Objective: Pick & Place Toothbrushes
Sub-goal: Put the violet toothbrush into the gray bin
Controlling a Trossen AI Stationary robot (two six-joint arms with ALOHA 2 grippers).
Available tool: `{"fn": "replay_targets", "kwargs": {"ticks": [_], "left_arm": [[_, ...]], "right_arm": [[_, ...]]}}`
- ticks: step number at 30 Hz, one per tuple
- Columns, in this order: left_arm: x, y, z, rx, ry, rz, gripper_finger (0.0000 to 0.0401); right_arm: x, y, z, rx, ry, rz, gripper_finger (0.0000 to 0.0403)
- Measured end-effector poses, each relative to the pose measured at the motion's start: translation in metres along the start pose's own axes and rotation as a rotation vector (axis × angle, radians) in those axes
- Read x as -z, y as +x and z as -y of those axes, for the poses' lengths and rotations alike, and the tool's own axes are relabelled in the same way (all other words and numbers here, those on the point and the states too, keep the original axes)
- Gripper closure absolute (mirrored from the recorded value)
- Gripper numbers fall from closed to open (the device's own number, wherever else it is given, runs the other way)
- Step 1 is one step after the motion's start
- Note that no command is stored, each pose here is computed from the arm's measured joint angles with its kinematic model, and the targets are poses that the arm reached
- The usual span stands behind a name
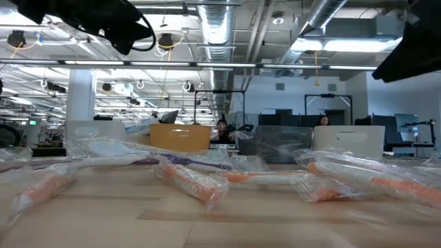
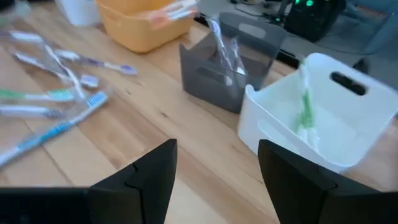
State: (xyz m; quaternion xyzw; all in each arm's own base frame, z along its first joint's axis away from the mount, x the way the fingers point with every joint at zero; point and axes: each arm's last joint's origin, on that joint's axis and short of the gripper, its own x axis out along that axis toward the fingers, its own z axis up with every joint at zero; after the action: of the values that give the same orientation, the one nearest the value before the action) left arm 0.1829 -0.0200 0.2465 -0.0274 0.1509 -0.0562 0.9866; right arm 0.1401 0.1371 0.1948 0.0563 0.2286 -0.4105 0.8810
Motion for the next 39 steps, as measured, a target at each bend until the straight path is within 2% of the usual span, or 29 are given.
{"fn": "replay_targets", "kwargs": {"ticks": [8,17,21,24,30,35,39], "left_arm": [[0.017,0.003,0.006,0.039,0.051,0.023,0.0222],[0.033,0.005,0.006,0.049,0.048,0.014,0.0222],[0.038,0.005,0.007,0.088,0.042,0.009,0.0222],[0.044,0.005,0.007,0.126,0.040,-0.003,0.0222],[0.054,0.005,0.007,0.132,0.049,0.000,0.0222],[0.062,0.005,0.006,0.134,0.050,0.034,0.0222],[0.063,0.005,0.006,0.134,0.053,0.039,0.0222]], "right_arm": [[0.011,0.007,0.008,-0.218,0.108,0.029,0.0182],[0.004,0.015,-0.003,-0.506,0.073,-0.035,0.0182],[0.008,0.031,-0.005,-0.550,0.043,-0.060,0.0182],[0.012,0.043,-0.010,-0.536,-0.019,-0.058,0.0182],[0.024,0.053,-0.031,-0.567,-0.298,0.026,0.0182],[0.023,0.062,-0.040,-0.620,-0.269,-0.086,0.0182],[0.018,0.065,-0.048,-0.652,-0.289,-0.116,0.0182]]}}
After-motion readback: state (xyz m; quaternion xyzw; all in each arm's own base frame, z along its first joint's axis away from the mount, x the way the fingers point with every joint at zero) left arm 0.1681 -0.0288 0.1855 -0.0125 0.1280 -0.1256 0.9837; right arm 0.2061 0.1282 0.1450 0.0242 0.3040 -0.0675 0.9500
